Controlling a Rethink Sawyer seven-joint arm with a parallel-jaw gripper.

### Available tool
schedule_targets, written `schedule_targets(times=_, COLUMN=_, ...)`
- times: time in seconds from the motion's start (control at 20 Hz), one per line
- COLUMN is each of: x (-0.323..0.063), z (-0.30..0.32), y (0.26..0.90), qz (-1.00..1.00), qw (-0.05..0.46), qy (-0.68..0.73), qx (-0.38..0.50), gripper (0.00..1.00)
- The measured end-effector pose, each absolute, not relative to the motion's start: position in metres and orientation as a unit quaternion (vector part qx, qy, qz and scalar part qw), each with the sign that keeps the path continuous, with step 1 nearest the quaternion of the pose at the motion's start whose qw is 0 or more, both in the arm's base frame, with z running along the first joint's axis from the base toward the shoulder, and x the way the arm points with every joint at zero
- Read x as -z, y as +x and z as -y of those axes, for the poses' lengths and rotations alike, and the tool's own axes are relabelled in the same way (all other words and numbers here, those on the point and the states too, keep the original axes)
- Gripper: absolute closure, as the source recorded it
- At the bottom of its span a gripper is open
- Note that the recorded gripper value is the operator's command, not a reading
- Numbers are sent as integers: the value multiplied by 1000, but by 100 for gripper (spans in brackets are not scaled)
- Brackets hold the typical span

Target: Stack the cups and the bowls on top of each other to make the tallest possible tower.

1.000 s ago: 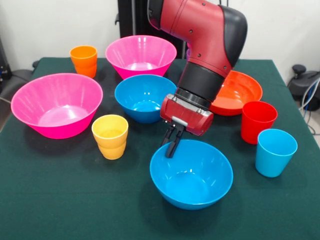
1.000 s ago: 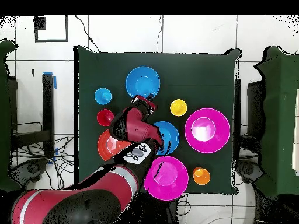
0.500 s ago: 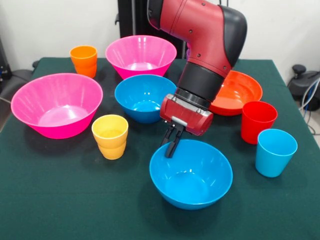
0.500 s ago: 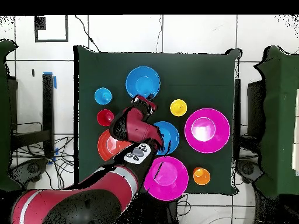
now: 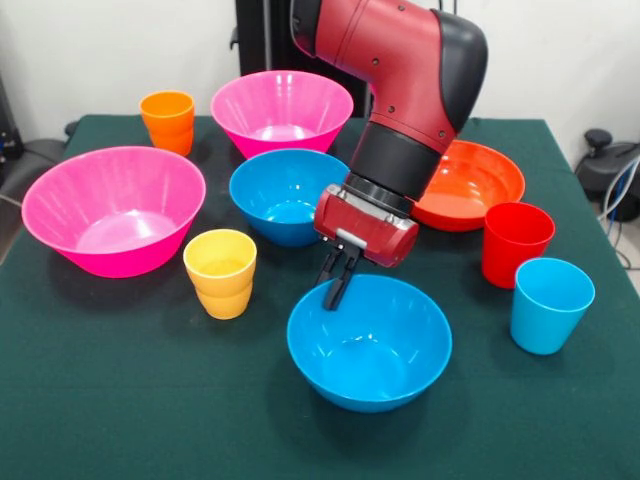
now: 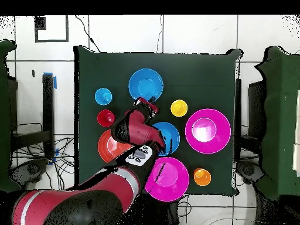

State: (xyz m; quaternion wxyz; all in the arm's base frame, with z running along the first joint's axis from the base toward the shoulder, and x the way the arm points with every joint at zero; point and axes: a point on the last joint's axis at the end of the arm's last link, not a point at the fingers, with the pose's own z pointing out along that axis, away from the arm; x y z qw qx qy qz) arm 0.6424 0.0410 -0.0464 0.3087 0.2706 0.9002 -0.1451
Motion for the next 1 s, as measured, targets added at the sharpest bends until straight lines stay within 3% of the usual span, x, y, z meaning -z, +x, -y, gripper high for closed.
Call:
schedule_targets(times=0.5, x=48, z=-33, y=639, qz=-892, qw=316, qy=291, qx=143, gripper=100)
schedule_targets(times=0.55, x=48, z=-32, y=639, qz=-891, qw=316, qy=292, qx=142, gripper=0)
schedule_targets(times=1.0, x=78, z=-25, y=611, qz=-899, qw=288, qy=291, qx=158, gripper=0)
